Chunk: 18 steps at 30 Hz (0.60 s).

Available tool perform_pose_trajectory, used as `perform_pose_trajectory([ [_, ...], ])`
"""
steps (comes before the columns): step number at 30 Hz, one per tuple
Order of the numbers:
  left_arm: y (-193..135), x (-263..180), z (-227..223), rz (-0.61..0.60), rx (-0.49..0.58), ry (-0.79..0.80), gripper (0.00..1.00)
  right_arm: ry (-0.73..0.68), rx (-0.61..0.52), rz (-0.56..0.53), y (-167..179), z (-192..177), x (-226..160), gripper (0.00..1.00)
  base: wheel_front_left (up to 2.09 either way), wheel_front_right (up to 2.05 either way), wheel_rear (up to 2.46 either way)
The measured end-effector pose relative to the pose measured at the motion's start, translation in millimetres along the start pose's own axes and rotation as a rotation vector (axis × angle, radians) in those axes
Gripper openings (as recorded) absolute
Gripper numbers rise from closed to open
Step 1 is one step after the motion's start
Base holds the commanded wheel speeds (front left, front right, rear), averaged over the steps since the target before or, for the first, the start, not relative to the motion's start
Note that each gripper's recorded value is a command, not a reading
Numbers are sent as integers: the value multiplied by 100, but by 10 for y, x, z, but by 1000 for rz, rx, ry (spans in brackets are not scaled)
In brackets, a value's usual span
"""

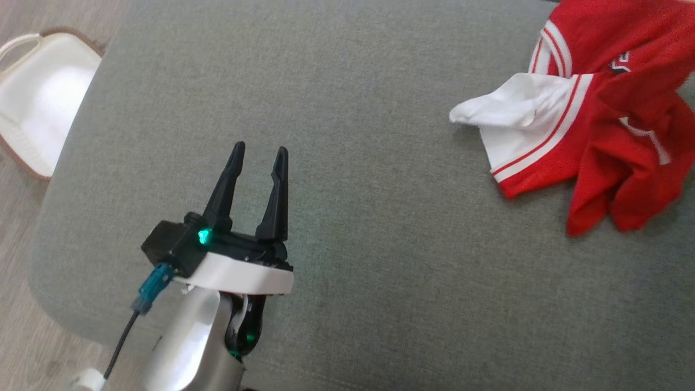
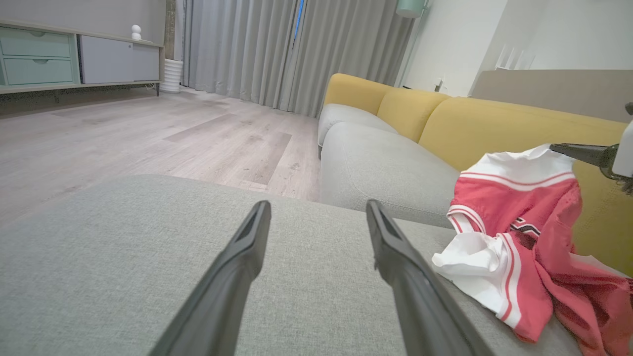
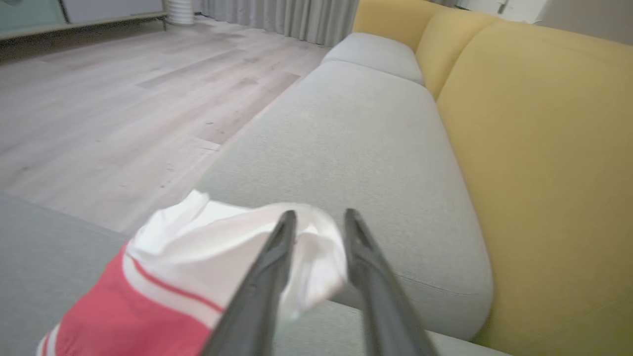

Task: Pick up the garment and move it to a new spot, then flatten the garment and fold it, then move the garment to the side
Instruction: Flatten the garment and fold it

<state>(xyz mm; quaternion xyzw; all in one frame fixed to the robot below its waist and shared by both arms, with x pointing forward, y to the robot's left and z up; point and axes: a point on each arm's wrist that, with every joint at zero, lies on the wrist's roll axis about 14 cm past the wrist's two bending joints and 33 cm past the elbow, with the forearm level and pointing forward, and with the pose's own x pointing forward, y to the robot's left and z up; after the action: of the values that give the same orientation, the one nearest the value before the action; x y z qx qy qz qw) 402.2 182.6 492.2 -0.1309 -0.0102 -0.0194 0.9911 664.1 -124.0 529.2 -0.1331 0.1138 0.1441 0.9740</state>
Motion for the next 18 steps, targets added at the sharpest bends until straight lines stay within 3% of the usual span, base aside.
perform_pose_trajectory([
  [3, 34, 34, 1, 2, 2, 1, 100, 7, -24, -53, -214, -18, 63, 100, 0, 0, 0],
  [18, -286, 242, 56, -98, -3, -32, 100, -115, 45, -84, -228, -38, -328, 100, 0, 0, 0],
])
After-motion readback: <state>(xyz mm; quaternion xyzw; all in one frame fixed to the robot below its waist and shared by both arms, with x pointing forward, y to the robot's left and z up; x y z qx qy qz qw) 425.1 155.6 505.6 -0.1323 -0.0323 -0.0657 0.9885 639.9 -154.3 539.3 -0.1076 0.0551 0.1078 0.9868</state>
